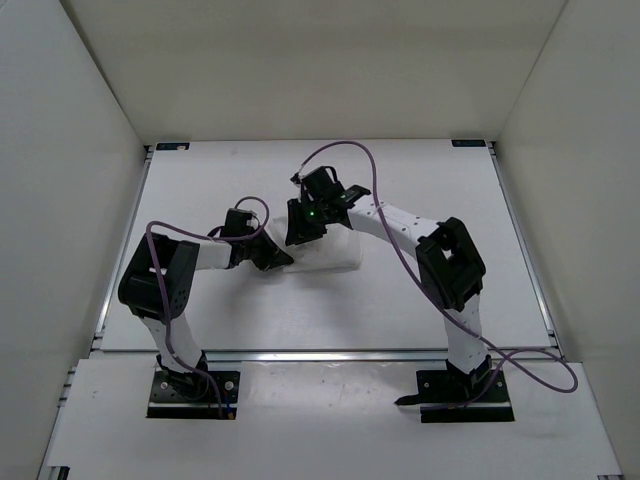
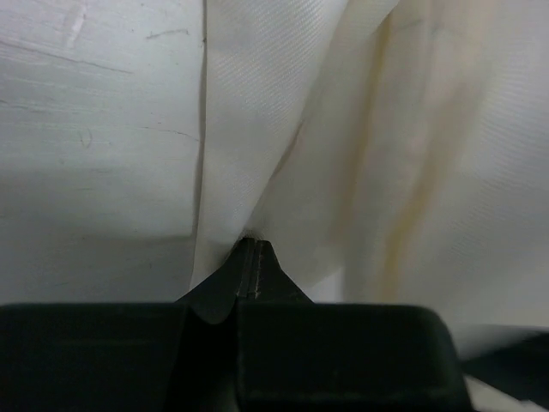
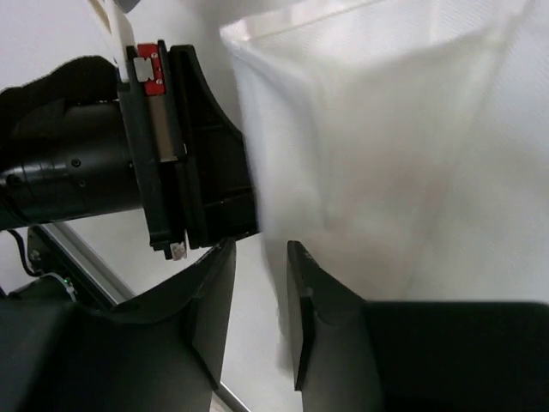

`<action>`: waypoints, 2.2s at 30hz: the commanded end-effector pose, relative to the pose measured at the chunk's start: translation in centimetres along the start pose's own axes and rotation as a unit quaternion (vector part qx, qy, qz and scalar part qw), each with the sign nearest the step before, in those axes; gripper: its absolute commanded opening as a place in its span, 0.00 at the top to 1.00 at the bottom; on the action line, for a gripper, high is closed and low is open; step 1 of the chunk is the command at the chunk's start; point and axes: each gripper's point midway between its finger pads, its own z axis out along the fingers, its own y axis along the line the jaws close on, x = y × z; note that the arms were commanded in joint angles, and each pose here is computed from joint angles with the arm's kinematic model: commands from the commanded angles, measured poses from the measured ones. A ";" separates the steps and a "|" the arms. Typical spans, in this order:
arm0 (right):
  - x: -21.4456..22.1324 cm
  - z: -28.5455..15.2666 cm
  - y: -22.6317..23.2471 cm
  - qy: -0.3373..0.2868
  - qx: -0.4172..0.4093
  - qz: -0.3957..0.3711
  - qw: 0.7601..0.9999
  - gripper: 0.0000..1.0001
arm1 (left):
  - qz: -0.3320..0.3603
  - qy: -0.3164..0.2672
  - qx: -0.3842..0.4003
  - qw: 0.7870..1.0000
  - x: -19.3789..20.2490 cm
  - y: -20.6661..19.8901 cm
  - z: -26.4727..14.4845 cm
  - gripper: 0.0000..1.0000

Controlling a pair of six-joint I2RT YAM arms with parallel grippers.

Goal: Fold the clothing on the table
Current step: Fold the skirt

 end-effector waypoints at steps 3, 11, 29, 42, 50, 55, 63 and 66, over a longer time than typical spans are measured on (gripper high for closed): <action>-2.2 -1.8 2.3 -0.011 -0.030 -0.009 0.999 0.50 | -0.006 0.004 -0.007 1.000 0.2 1.6 0.1 1.00; -8.8 -10.9 1.1 -0.139 0.019 -0.018 0.990 0.27 | -0.011 -0.005 0.012 1.000 -0.9 0.8 -0.7 1.00; 0.9 -3.3 -8.8 -0.032 0.052 0.036 0.997 1.00 | 0.138 -0.071 0.153 0.976 -3.0 -13.1 -9.9 0.59; 2.3 0.5 -10.7 0.002 0.036 0.066 0.997 1.00 | 0.081 -0.001 0.060 0.995 2.9 -4.5 -3.1 1.00; 2.0 -1.1 -12.1 -0.012 0.051 0.074 0.996 1.00 | 0.052 -0.011 -0.016 0.998 1.0 0.2 -2.2 1.00; 0.5 -3.3 -12.3 -0.037 0.061 0.053 0.996 1.00 | 0.068 -0.026 -0.011 0.997 -1.1 -0.5 -3.4 0.95; -5.2 -10.2 -8.2 -0.107 0.050 0.006 0.993 0.47 | 0.152 -0.060 0.059 0.985 -3.2 -7.3 -9.0 0.64; -5.8 -13.0 -7.6 -0.158 0.053 -0.002 0.986 0.15 | 0.180 -0.087 0.050 0.978 -3.6 -7.5 -11.4 0.38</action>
